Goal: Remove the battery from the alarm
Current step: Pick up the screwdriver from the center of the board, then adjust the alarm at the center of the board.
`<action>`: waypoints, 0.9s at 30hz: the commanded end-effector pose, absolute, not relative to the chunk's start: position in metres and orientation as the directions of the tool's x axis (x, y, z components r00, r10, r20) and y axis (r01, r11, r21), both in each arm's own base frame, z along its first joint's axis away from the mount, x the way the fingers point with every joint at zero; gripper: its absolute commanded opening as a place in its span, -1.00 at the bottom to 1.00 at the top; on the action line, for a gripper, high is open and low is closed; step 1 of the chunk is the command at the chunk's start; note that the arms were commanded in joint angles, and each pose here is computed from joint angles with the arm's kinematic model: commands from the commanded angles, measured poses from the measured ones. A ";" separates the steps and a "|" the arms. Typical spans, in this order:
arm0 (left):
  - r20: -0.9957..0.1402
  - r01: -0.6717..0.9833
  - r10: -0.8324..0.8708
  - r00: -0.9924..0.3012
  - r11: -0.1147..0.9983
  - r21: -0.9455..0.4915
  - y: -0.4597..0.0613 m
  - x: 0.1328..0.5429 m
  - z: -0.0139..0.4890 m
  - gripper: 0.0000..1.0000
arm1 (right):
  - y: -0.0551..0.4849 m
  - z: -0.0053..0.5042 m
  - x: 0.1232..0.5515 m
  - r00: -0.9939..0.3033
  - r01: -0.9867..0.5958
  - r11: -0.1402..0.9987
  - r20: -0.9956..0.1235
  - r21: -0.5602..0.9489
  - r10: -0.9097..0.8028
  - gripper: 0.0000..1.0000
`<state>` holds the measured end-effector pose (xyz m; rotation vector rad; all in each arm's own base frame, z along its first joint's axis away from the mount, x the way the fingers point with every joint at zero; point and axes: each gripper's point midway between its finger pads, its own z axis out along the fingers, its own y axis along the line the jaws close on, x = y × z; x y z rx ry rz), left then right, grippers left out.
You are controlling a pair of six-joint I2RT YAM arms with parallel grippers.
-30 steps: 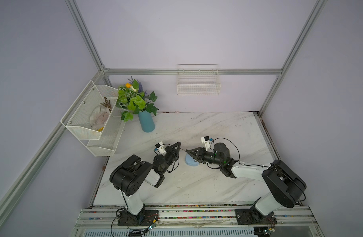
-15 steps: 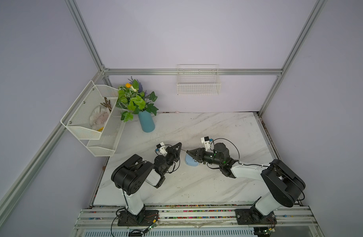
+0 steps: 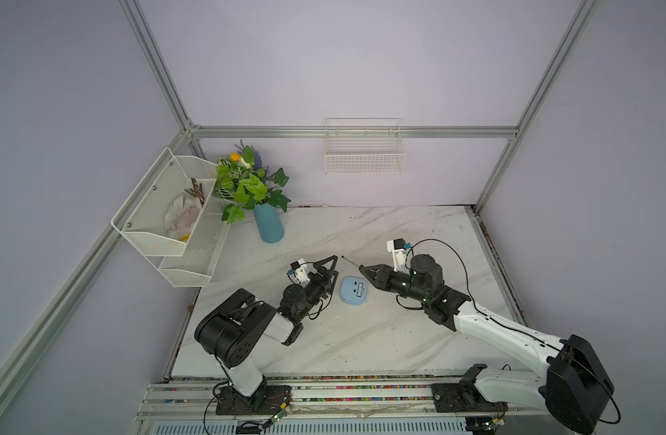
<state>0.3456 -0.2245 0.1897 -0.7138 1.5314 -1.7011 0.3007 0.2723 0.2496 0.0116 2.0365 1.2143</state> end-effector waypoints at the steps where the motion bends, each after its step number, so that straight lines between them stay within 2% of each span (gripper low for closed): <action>1: -0.137 0.121 -0.793 -0.594 0.081 -0.989 -0.222 0.341 0.178 1.00 | 0.224 0.248 0.316 -0.626 -0.272 0.791 -0.725 0.549 0.288 -1.00; 4: -0.194 0.085 -0.748 -0.634 0.183 -0.980 -0.227 0.337 0.172 1.00 | 0.209 0.243 0.323 -0.624 -0.244 0.864 -0.754 0.440 0.208 -1.00; 6: -0.232 0.054 -0.703 -0.672 0.266 -0.962 -0.232 0.332 0.166 0.83 | 0.207 0.234 0.326 -0.641 -0.243 0.889 -0.752 0.389 0.153 -1.00; 7: -0.256 0.065 -0.682 -0.685 0.293 -0.954 -0.233 0.328 0.173 0.70 | 0.209 0.229 0.328 -0.652 -0.252 0.893 -0.747 0.373 0.129 -1.00; 11: -0.287 0.031 -0.624 -0.727 0.387 -0.921 -0.231 0.314 0.165 -0.01 | 0.219 0.203 0.334 -0.711 -0.285 0.901 -0.702 0.328 0.031 -1.00; 14: -0.279 0.007 -0.601 -0.749 0.414 -0.910 -0.230 0.307 0.155 -0.57 | 0.224 0.184 0.337 -0.759 -0.286 0.909 -0.651 0.303 -0.022 -1.00; 17: -0.244 -0.015 -0.585 -0.774 0.402 -0.915 -0.236 0.304 0.142 -1.00 | 0.229 0.167 0.338 -0.792 -0.305 0.911 -0.605 0.278 -0.081 -1.00; 27: -0.149 -0.045 -0.533 -0.833 0.334 -0.941 -0.276 0.307 0.107 -1.00 | 0.237 0.136 0.340 -0.829 -0.327 0.907 -0.541 0.264 -0.141 -1.00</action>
